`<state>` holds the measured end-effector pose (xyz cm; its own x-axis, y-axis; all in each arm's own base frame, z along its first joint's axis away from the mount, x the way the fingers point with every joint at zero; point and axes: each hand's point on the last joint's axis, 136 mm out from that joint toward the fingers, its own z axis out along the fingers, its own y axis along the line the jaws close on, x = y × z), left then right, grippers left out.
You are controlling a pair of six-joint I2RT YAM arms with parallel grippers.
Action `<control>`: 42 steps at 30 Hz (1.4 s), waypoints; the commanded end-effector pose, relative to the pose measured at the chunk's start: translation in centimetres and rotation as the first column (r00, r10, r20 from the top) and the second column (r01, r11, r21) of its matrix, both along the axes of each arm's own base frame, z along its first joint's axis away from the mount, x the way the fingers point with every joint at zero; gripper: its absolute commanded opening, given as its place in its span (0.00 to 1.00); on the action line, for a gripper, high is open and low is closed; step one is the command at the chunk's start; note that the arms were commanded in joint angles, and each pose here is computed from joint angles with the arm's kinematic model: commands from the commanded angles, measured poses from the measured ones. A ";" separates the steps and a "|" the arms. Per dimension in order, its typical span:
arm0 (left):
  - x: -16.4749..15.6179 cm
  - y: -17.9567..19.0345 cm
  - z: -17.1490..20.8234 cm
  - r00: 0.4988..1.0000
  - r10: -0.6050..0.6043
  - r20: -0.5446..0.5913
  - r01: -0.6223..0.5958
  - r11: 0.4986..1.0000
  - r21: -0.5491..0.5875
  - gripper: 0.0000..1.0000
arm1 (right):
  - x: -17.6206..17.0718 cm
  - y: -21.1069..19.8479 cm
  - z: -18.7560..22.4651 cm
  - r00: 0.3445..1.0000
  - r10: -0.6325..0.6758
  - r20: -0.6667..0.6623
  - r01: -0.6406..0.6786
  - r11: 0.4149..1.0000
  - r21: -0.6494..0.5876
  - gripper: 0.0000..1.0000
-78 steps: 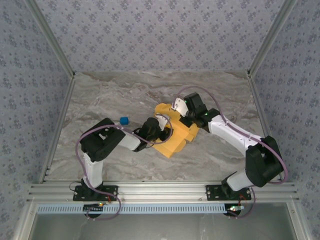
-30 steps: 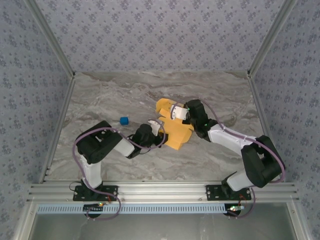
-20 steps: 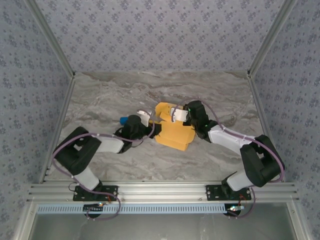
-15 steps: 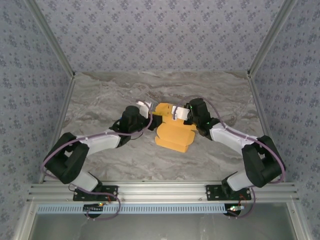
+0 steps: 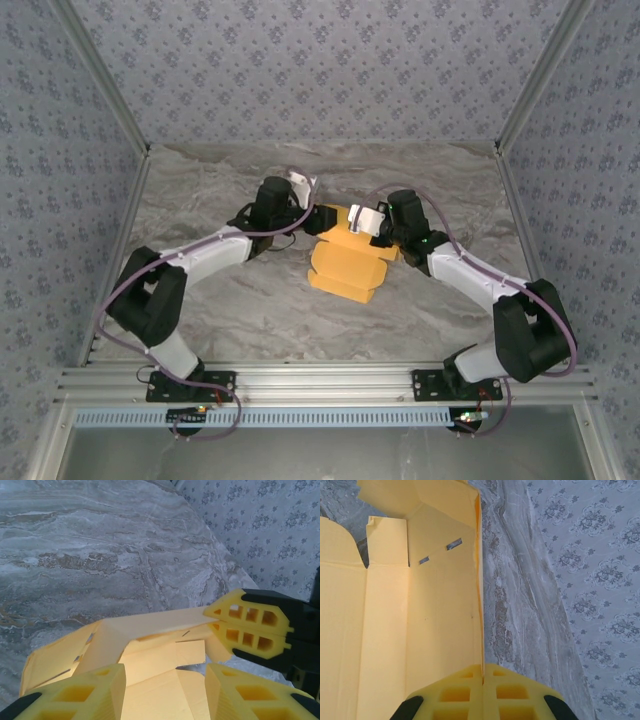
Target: Fold the paper box
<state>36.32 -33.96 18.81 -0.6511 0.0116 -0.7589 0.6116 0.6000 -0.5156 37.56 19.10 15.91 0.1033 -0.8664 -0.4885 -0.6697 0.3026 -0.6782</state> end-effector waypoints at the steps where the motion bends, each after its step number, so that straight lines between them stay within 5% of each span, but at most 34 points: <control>1: 0.8 -0.2 -0.7 0.999 0.002 -0.040 -0.001 1.000 0.025 0.46 | 0.2 0.3 1.5 1.000 -0.002 0.006 0.002 0.999 0.041 0.00; 15: 2.1 -1.1 -1.8 0.995 0.031 -0.092 -0.035 0.998 -0.046 0.44 | 0.5 0.4 1.7 0.999 -0.029 0.013 0.028 0.997 0.068 0.00; 30: 3.4 -0.4 -1.9 0.987 0.096 -0.127 -0.100 0.995 -0.029 0.57 | 0.6 0.5 1.7 1.000 -0.028 0.009 0.027 0.997 0.068 0.00; 42: 2.4 -2.3 0.9 0.987 -0.010 -0.163 -0.021 0.983 -0.184 0.43 | 1.0 0.9 1.6 0.999 -0.044 0.022 0.043 0.997 0.062 0.00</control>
